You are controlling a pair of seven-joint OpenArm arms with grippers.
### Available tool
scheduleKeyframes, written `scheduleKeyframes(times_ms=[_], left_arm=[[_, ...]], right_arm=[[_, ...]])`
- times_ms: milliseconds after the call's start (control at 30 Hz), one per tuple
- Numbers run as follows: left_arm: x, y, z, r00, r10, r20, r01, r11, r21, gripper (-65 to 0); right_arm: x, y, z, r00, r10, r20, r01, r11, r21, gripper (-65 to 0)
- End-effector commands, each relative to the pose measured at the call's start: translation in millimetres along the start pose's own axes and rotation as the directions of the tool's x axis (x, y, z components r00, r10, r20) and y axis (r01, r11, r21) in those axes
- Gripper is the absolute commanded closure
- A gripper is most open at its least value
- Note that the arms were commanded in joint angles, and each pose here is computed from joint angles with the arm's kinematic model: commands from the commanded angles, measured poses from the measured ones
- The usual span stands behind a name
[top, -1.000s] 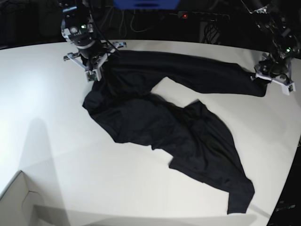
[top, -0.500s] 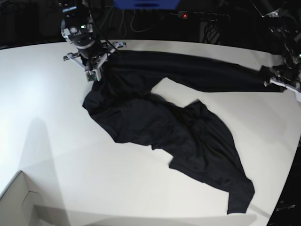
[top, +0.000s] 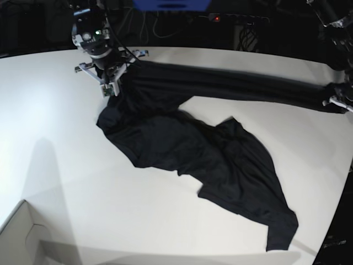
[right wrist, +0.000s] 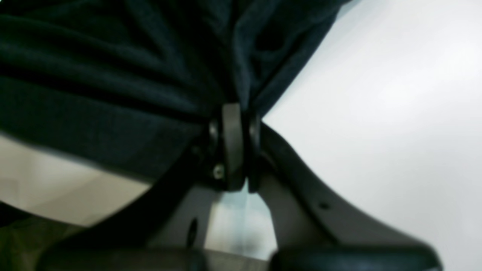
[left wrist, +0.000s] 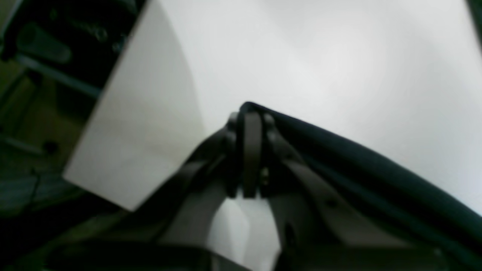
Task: Layout the t-shirt on the table in an organized manner, then fold the t-shirt properly
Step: 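Pull the sleeve away from the right gripper, stretching it flat, then drag the held shirt edge with the right gripper across the table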
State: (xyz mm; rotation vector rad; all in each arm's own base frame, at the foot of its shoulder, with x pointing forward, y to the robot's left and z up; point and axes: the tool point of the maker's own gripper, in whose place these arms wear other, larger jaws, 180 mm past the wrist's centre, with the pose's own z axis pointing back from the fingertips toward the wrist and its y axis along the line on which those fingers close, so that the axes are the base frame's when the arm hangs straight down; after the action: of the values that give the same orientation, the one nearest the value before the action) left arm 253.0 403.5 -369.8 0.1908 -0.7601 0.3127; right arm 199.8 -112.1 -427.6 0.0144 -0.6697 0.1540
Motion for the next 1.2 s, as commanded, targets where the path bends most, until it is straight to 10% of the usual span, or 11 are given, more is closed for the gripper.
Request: scheduleKeyframes(times_ms=[0,600,867,1167], left_arm=[[21.0,-4.1,-1.1,0.998,-0.012,0.054,0.013,1.0,-0.016,-0.2],[5.7,-28.6,-15.2,0.999,-0.051,0.017,0.052,0.996,-0.073,-0.2],[3.6,-28.1,-15.0,0.999,-0.052,0.013,0.053,0.996,-0.072,-0.2],[-1.2,-23.9,-18.5,0.999,-0.043,-0.006,0.042,0.997,-0.067,-0.2]], right_arm=[[-1.6,-2.1,1.3,1.0,-0.01,-0.008,0.01,1.0,-0.013,0.0],[10.3,18.4,18.4,0.999,-0.033,0.039,0.032,0.999,0.029,-0.3],[28.2,30.4,33.0,0.995,-0.022,0.097,0.016,0.998,0.062,-18.2],[50.6,22.7,41.9,0.987,-0.006,0.163,-0.002,0.999,0.046,-22.9]])
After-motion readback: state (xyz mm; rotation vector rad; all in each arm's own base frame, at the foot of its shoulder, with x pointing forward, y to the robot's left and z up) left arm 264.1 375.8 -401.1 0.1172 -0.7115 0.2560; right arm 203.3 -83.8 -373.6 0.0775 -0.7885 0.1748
